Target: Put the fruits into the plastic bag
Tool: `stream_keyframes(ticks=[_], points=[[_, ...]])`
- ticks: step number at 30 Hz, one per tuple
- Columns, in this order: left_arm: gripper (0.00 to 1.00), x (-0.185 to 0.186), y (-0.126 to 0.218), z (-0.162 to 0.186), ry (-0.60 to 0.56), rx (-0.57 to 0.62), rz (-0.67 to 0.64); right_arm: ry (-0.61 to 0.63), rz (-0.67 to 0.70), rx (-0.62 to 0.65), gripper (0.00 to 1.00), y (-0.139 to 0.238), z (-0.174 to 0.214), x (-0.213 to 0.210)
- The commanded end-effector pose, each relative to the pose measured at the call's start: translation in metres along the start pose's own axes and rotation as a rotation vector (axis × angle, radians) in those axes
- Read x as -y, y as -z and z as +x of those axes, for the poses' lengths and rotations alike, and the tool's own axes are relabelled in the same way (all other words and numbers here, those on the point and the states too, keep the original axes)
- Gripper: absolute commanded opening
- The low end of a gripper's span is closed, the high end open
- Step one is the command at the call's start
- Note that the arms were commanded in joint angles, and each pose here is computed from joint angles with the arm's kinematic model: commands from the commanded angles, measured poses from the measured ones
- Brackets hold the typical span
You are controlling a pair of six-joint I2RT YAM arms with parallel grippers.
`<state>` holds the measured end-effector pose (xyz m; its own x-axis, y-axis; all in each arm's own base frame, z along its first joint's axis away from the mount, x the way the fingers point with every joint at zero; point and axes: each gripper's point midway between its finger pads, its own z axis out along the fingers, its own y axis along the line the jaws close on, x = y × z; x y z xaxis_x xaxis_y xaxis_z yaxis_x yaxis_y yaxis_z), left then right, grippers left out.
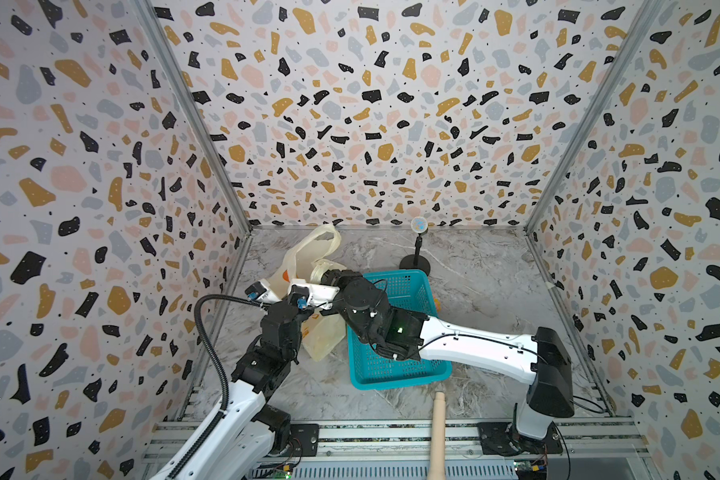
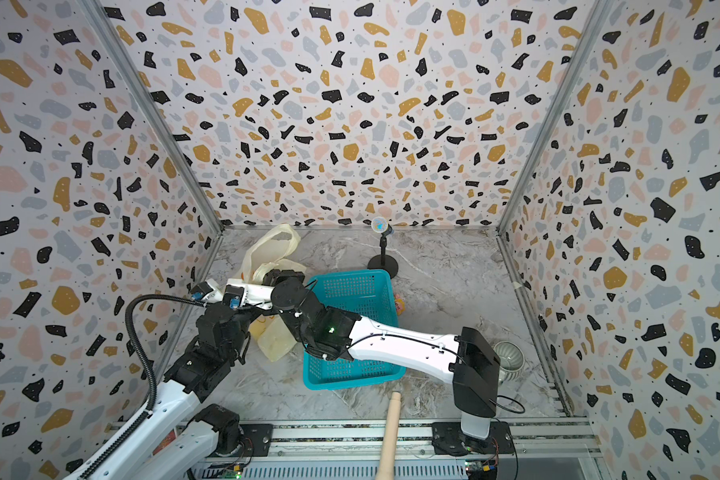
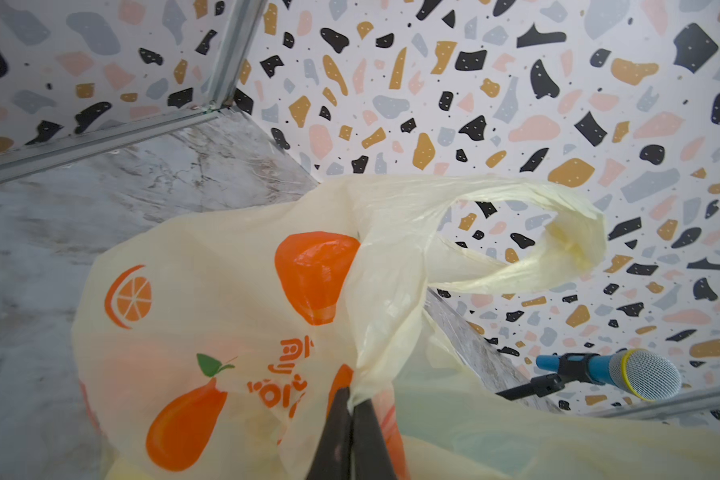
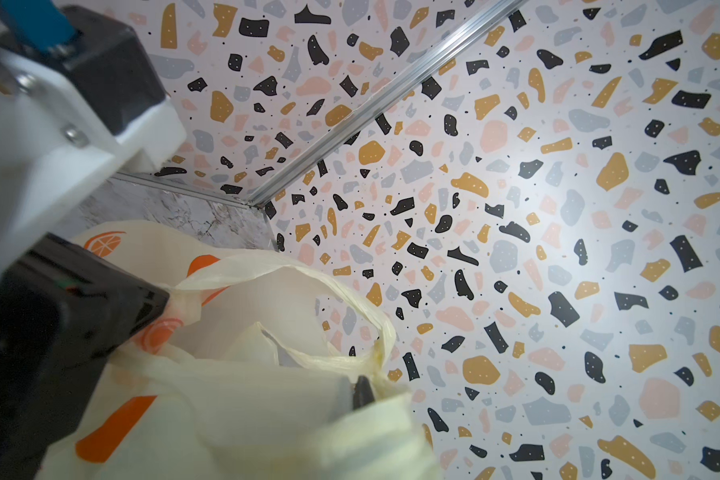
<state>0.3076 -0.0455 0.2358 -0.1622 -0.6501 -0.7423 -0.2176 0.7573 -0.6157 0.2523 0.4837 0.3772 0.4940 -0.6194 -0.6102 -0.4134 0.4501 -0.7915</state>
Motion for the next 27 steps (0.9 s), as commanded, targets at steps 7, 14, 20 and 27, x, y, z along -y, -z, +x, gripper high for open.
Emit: stream_keyframes(ticks=[7,14,20,27], points=[[0.00,0.058,-0.024,0.016,-0.106,-0.116,0.205,-0.380,0.013,0.037,0.00,0.068,0.013,0.045],[0.00,0.066,-0.012,0.037,-0.099,-0.187,0.322,-0.630,-0.098,-0.117,0.00,0.084,0.086,0.013],[0.25,0.045,0.000,0.027,-0.150,-0.138,0.247,-1.019,-0.110,-0.109,0.72,0.102,0.147,0.044],[1.00,0.010,0.027,-0.061,-0.222,0.162,-0.070,-1.160,0.287,-0.210,0.99,0.162,0.240,0.099]])
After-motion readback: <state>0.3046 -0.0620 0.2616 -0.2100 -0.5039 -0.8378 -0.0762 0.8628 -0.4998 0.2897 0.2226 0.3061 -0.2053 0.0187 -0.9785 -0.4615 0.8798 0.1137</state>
